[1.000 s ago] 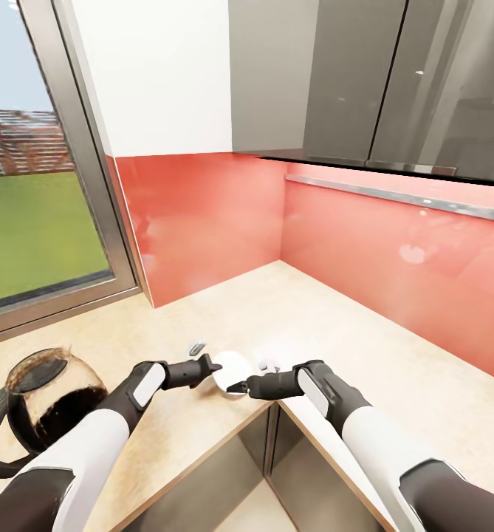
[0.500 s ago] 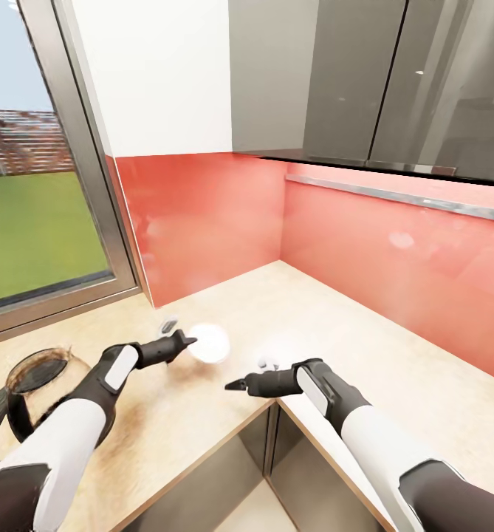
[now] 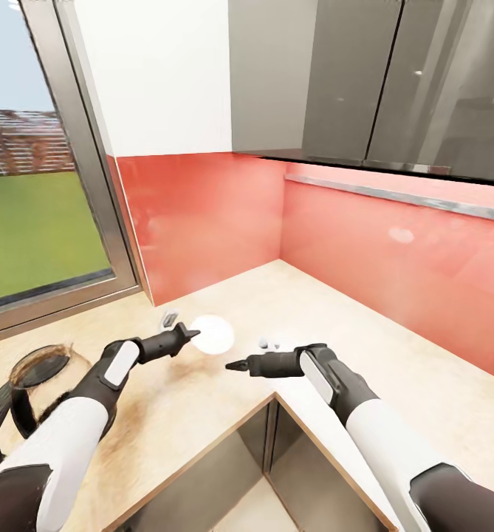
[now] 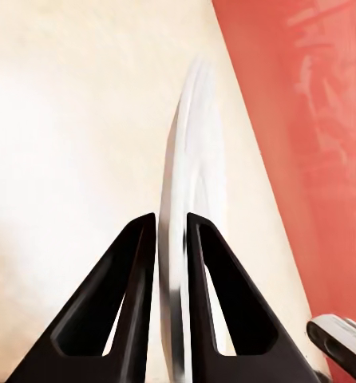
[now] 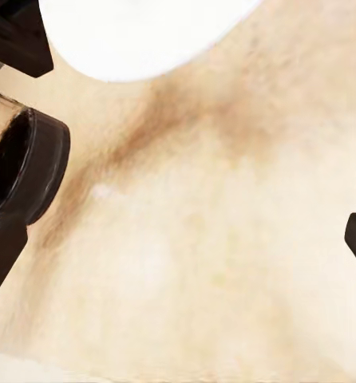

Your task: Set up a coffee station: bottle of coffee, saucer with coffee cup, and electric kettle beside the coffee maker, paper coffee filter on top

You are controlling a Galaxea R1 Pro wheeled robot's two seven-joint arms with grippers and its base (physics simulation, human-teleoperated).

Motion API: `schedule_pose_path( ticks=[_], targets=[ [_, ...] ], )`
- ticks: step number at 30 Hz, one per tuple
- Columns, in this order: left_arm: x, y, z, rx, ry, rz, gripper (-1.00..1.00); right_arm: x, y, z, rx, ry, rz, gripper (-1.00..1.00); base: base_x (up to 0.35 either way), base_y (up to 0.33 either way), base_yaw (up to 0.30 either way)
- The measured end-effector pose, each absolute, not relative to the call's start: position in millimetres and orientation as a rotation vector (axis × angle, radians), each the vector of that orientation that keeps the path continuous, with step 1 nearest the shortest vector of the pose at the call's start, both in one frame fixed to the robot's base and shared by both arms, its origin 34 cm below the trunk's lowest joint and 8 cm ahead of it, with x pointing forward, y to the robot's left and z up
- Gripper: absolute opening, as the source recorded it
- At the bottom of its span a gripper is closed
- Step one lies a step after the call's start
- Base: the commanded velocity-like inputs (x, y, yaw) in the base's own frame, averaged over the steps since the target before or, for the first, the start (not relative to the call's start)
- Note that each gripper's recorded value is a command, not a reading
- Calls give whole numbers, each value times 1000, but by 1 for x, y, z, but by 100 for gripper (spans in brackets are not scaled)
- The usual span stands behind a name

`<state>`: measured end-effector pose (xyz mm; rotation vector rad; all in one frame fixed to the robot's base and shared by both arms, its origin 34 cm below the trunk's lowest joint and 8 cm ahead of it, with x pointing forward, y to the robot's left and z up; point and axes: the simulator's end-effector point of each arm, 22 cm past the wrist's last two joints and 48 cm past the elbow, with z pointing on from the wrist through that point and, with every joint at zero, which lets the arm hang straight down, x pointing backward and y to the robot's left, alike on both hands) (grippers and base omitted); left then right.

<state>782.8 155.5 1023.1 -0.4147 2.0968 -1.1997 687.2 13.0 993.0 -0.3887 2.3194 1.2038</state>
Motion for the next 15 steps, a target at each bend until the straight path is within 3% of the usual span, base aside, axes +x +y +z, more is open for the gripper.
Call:
schedule_pose_path(
  ticks=[15],
  targets=[
    [782,156,1025,-407,2091,-1196,-100,687,13,993,-390,2320,1204,100,-302,-103,0]
  ],
)
